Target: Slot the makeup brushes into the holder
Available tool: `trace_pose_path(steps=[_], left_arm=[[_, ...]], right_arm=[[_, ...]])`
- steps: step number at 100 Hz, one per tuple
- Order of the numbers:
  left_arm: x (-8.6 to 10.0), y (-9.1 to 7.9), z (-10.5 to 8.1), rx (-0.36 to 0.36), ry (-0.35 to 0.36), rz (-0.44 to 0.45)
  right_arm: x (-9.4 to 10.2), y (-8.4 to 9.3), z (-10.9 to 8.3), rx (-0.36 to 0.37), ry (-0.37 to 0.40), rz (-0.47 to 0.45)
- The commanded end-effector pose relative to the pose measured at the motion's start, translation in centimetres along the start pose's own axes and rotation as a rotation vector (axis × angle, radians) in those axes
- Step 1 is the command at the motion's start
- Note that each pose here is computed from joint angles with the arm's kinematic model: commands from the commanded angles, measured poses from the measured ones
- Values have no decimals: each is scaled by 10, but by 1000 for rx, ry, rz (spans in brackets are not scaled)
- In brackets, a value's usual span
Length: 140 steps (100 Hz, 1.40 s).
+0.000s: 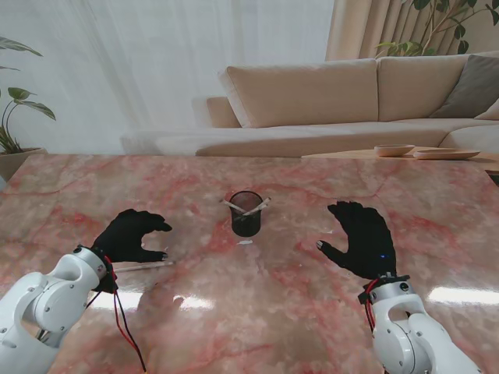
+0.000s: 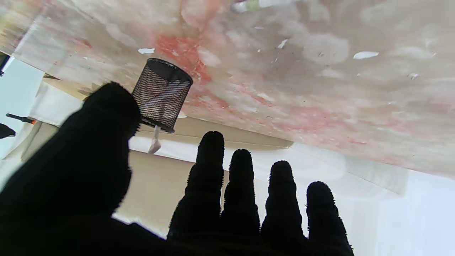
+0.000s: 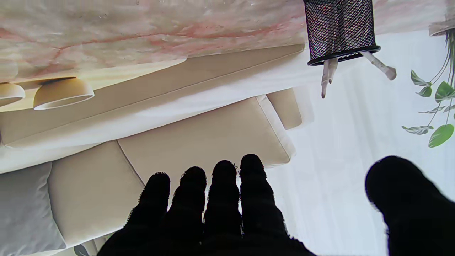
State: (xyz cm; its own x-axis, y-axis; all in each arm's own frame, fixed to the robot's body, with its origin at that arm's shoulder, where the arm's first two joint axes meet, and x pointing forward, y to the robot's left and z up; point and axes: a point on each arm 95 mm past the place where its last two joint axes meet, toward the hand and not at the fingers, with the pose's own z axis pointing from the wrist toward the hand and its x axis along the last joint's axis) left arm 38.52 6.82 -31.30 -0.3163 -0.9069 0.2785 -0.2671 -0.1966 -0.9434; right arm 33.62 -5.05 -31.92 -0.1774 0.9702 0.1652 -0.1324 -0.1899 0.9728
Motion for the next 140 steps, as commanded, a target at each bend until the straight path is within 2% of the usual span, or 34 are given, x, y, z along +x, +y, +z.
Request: trace_pose_path(steps=[1,30,67,103,140], left_arm=[[-4,18,-2,-44,-20,-6],[-15,25,1,-91,-37,99],[-24,47,15,-167,-68,142],[-29,62,23,-141,-74,175],[-28,78,28,-126,-75,152]], right_arm=[[-2,-7,-2,29,-21,8],[1,-14,2,30,-28,17],[2,-18,4,25,-30,34],[1,-20,1,26,-43,41],[2,-18,1,20,-54,37]])
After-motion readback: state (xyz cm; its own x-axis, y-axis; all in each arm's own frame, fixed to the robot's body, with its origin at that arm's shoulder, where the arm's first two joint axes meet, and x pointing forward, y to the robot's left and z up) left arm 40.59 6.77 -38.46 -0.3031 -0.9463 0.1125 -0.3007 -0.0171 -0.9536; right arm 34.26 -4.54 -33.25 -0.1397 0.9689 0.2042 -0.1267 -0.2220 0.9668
